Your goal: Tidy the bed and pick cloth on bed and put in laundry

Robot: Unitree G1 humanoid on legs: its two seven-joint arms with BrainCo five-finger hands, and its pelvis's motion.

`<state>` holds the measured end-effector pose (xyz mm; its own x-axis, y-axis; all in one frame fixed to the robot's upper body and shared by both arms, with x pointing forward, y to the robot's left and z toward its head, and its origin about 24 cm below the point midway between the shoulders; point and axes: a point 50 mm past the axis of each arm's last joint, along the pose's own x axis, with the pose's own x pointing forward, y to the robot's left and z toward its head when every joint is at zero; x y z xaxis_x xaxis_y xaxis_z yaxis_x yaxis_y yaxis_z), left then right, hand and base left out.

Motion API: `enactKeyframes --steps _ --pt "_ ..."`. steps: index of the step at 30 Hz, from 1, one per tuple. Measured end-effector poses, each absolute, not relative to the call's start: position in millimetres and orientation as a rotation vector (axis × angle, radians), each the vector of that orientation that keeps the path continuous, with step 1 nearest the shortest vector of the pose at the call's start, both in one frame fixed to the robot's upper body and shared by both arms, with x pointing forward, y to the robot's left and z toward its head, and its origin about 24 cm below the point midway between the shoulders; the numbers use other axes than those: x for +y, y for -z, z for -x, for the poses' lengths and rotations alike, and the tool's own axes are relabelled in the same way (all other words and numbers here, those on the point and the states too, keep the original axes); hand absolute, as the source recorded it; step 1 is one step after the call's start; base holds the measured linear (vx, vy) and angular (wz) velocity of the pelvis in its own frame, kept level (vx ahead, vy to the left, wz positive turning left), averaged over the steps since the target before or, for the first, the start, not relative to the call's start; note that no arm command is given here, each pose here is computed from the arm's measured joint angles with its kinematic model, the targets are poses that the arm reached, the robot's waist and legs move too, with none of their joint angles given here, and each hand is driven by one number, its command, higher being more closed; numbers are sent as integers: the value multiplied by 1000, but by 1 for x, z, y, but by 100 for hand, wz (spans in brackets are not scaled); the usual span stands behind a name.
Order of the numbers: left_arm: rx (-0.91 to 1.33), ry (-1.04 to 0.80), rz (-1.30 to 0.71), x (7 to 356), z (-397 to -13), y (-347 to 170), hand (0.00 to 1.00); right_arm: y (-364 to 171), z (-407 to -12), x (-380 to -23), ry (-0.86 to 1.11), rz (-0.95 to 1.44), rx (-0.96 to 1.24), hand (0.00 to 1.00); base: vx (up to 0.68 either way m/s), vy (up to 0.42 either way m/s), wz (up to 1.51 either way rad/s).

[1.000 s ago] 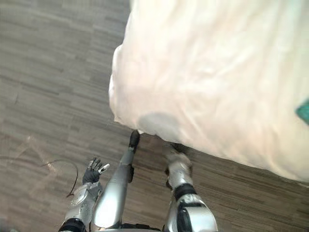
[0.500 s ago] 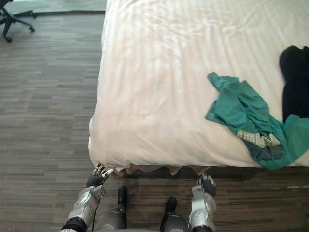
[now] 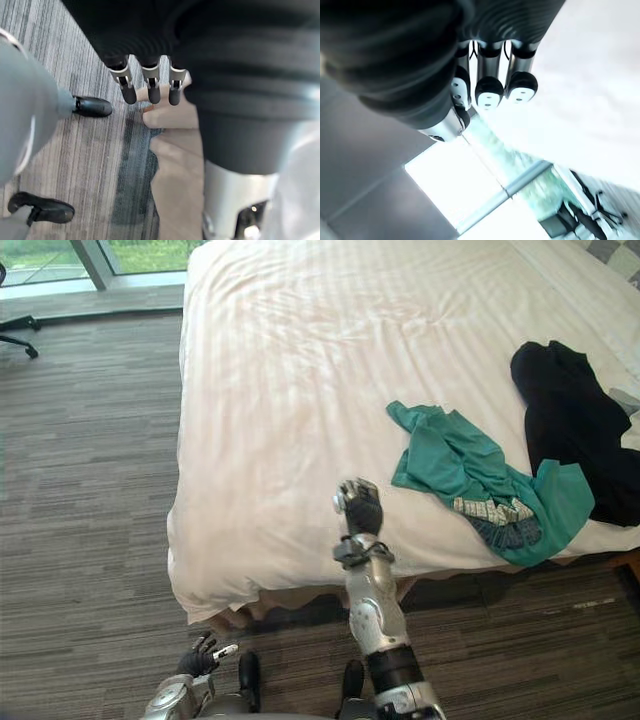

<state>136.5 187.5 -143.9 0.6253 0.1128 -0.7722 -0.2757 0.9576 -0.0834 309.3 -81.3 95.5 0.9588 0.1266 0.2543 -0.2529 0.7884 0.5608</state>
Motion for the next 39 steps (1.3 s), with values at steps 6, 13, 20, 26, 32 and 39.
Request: enactKeyframes --steps 6,13,20,26,32,39 --pt "771 -235 208 189 -165 131 0 -192 -359 -83 -231 -591 -443 100 -122 43 27" --pt "682 -218 226 185 -176 121 0 -237 -365 -141 -11 -722 -649 100 -33 37 22" --pt "526 -177 271 172 -209 98 0 -266 -349 -149 -22 -744 -862 100 -10 59 -11" --pt "476 -254 400 167 -215 93 0 -238 -344 -139 -42 -766 -820 100 18 38 -25" --pt "465 -319 459 173 -216 93 0 -154 -332 -144 63 -816 -594 100 48 -14 -18" --pt "539 -349 478 174 -206 105 0 -44 -306 -159 314 -904 -210 100 36 -37 -16"
